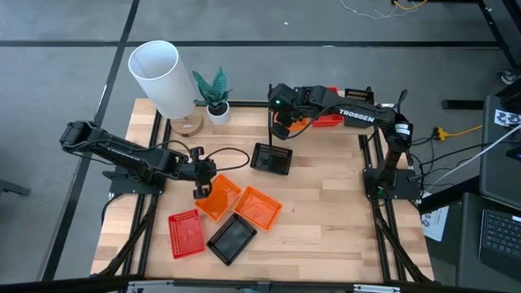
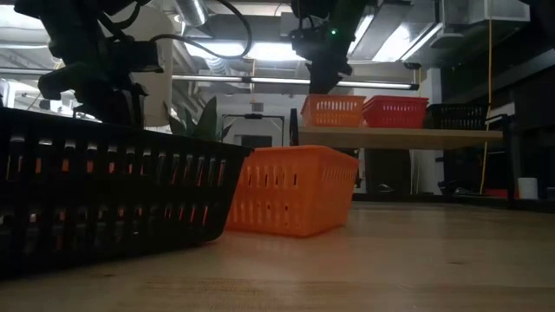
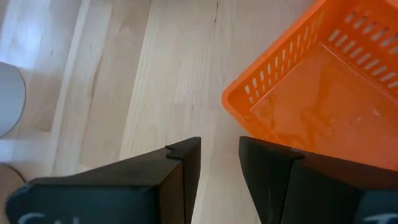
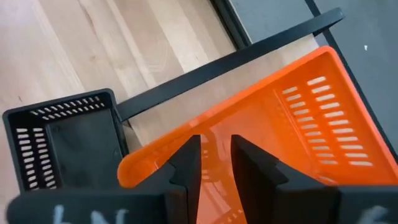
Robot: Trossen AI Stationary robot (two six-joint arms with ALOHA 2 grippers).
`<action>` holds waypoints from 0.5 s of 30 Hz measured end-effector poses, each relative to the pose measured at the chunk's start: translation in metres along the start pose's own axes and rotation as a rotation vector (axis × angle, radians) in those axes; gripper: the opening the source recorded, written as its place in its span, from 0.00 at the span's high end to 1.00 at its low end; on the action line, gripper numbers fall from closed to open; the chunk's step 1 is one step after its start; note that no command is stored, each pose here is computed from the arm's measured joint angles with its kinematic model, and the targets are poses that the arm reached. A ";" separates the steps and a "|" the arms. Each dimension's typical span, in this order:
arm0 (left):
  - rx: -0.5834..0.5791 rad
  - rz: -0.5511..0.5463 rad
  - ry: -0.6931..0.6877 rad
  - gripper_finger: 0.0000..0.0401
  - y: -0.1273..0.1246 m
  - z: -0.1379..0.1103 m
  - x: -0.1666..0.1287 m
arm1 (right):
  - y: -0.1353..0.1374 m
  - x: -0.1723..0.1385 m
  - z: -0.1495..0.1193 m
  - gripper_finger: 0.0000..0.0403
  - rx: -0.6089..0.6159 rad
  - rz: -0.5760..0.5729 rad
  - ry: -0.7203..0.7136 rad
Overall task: Stack baskets on shelf by color
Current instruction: Adjust the baskets on the shelf
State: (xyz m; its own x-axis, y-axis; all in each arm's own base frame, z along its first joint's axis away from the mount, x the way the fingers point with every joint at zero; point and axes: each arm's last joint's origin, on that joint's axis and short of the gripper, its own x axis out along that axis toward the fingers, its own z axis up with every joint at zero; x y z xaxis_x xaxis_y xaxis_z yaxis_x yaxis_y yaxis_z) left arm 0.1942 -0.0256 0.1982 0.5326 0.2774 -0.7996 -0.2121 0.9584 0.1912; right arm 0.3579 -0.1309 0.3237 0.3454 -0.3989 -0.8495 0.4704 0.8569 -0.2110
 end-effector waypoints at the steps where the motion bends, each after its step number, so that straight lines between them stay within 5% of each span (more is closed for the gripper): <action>1: -0.001 0.000 0.000 0.74 0.000 0.000 0.000 | -0.001 -0.003 0.001 0.78 0.000 -0.008 -0.002; 8: -0.019 -0.003 0.000 0.74 -0.001 0.000 0.000 | -0.008 -0.053 -0.009 0.78 -0.038 -0.196 0.094; 15: -0.005 -0.013 -0.003 0.74 -0.004 -0.001 -0.001 | -0.021 -0.084 -0.039 0.78 0.059 -0.284 0.209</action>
State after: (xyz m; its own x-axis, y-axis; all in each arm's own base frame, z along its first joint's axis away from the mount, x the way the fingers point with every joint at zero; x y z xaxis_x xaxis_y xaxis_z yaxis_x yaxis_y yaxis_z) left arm 0.1936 -0.0300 0.1980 0.5378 0.2652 -0.8003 -0.2090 0.9615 0.1782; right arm 0.2871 -0.1024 0.3805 0.0231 -0.5380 -0.8426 0.5720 0.6984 -0.4302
